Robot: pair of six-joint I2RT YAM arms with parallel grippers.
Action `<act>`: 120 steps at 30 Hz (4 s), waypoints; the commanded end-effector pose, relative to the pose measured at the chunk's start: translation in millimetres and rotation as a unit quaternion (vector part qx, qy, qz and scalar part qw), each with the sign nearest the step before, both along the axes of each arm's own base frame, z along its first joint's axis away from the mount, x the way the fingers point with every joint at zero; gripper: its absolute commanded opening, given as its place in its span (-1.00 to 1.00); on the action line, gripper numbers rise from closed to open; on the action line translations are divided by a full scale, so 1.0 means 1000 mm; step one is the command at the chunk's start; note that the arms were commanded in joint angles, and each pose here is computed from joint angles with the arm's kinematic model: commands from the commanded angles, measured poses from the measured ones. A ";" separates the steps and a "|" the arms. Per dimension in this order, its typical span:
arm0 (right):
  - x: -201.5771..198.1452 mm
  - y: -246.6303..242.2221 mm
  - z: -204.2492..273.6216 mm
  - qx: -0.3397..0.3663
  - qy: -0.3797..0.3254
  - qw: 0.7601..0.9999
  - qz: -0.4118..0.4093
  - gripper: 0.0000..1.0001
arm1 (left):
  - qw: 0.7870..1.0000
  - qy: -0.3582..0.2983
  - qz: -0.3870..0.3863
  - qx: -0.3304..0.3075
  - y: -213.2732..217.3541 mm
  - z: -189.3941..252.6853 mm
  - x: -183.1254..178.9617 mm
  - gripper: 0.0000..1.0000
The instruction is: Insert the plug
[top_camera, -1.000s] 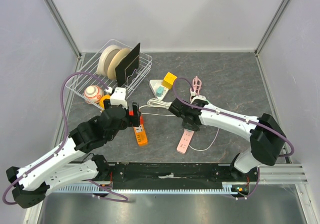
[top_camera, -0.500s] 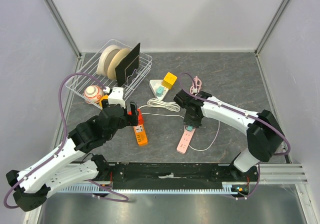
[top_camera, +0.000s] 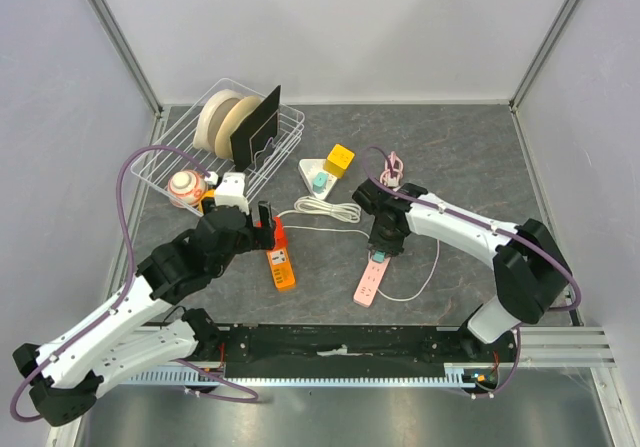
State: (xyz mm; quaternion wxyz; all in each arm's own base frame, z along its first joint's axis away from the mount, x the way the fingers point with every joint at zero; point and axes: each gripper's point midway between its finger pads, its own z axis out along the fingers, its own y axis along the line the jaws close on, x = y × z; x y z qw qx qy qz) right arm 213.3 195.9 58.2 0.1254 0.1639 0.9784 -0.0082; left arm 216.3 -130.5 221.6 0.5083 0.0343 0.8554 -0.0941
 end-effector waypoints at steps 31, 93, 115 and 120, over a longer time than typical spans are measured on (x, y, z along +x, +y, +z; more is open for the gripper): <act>0.082 -0.005 0.125 -0.035 -0.209 0.973 0.092 0.92 | 1.000 0.004 -0.022 -0.015 -0.009 -0.006 0.011 0.83; 0.170 -0.118 -0.005 0.024 -0.205 0.949 0.239 -0.88 | 0.941 0.200 -0.211 0.173 -0.249 -0.163 -0.064 -0.96; 0.136 -0.231 0.109 0.005 -0.310 0.950 -0.047 -1.00 | 0.988 0.097 -0.017 0.118 -0.200 -0.073 0.097 -0.96; 0.129 -0.207 0.090 0.062 -0.307 0.949 -0.022 -1.00 | 0.992 0.073 -0.057 0.083 -0.242 -0.069 0.116 -0.97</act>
